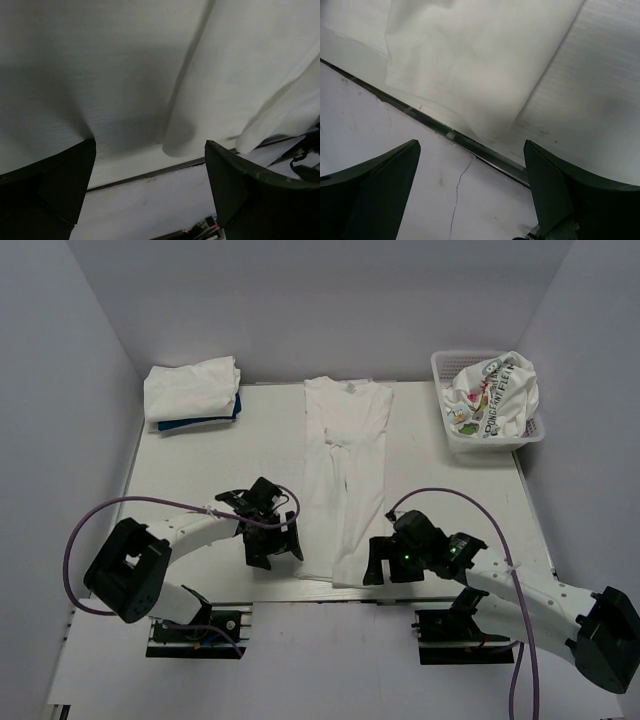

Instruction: Fold and stack the t-shirts

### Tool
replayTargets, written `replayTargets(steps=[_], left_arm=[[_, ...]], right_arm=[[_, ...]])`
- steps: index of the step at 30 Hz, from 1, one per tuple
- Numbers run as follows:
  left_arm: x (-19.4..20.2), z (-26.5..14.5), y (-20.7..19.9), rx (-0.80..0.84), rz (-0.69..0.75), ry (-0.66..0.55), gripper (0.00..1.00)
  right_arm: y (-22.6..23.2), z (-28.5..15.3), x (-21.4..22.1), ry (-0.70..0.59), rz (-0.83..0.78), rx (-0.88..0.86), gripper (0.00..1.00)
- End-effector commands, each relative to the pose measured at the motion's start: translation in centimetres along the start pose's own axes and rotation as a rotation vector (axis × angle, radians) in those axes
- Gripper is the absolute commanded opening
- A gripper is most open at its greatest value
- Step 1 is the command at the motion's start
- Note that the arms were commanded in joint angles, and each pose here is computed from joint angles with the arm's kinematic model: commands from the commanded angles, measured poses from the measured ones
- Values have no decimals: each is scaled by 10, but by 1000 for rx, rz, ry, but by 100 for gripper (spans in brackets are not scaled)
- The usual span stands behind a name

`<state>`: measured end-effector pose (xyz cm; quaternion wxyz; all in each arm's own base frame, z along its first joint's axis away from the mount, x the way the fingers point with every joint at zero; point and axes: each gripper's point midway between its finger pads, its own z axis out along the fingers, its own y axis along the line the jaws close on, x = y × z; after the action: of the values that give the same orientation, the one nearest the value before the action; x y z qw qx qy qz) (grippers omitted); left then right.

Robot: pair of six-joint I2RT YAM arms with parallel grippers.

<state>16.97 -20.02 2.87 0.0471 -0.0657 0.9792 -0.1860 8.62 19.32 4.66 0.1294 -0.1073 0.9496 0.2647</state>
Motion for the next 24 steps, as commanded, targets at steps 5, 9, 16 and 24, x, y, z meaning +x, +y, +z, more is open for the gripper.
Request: replayTargets(steps=[5, 9, 16, 24], left_arm=[[38, -5, -22, 95, 17, 78, 99], [52, 9, -14, 51, 26, 139, 84], [79, 18, -13, 24, 65, 227, 55], [70, 35, -24, -17, 114, 225, 9]], right_arm=[[-1, 8, 0, 51, 92, 55, 90], [-1, 13, 0, 67, 93, 62, 79], [0, 19, 0, 129, 77, 88, 67], [10, 21, 2, 181, 36, 48, 13]])
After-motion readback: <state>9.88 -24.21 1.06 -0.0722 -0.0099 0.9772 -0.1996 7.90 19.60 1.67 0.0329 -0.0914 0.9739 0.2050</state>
